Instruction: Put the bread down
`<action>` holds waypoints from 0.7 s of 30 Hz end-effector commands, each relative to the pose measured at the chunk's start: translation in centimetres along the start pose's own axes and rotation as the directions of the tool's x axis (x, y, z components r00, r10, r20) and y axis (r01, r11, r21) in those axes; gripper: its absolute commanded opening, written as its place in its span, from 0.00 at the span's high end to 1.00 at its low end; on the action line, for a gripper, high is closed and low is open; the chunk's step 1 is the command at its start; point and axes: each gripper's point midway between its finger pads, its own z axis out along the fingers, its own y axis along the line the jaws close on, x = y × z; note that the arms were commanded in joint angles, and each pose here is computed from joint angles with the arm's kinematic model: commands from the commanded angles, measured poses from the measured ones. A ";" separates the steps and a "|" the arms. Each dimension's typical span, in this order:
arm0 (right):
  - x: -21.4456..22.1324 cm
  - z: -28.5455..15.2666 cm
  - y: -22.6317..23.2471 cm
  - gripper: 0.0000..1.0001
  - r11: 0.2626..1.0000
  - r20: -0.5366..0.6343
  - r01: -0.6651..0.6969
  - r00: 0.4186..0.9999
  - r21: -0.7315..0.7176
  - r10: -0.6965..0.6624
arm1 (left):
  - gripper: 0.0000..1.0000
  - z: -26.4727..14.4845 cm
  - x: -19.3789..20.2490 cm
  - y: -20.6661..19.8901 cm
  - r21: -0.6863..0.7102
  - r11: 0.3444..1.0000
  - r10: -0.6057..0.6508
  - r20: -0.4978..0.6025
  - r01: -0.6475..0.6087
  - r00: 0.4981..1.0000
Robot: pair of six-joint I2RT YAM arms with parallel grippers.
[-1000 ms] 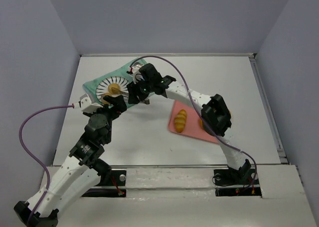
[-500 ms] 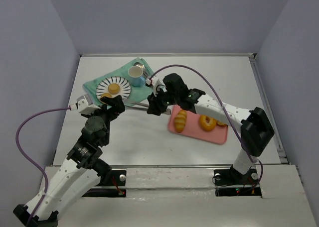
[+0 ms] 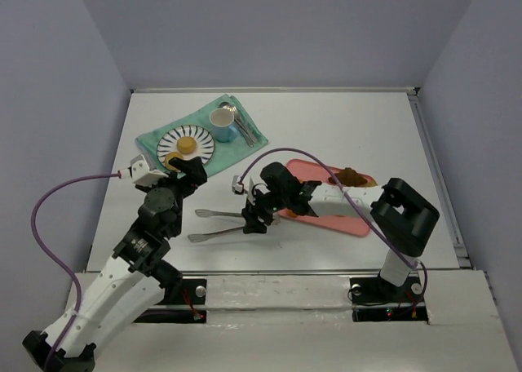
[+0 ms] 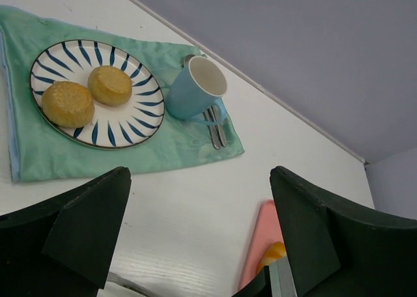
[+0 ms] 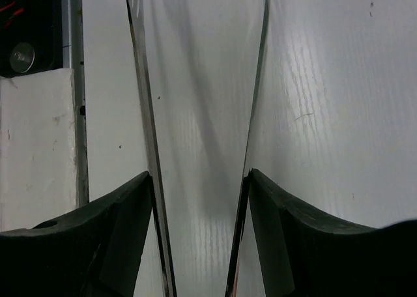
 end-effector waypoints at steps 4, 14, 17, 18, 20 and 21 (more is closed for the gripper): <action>-2.3 1.1 -0.5 0.21 0.997 0.105 0.080 0.991 0.021 -0.082 | 0.01 0.7 -1.1 0.0 -0.030 0.999 -0.013 0.055 0.014 0.998; -7.1 -4.4 -3.5 0.00 0.939 0.261 -0.052 0.964 0.341 -0.042 | 0.01 0.3 -1.7 0.0 -0.028 0.999 -0.023 0.064 0.025 0.998; -8.6 -10.0 -7.9 0.00 0.757 0.394 -0.274 0.919 0.593 0.024 | 0.01 0.3 -1.7 0.1 -0.031 0.999 -0.023 0.061 0.025 0.998; -8.1 -11.4 -8.8 0.00 0.700 0.441 -0.365 0.894 0.614 0.080 | 0.01 0.3 -1.6 0.1 -0.033 0.999 -0.021 0.059 0.023 0.998; -7.4 -16.7 -11.6 0.00 0.519 0.544 -0.505 0.834 0.690 0.087 | 0.01 0.3 -1.5 0.1 -0.034 0.999 -0.019 0.057 0.021 0.998; -5.5 -18.0 -12.4 0.00 0.446 0.588 -0.582 0.796 0.680 0.142 | 0.01 0.3 -1.5 0.2 -0.038 0.999 -0.017 0.057 0.019 0.998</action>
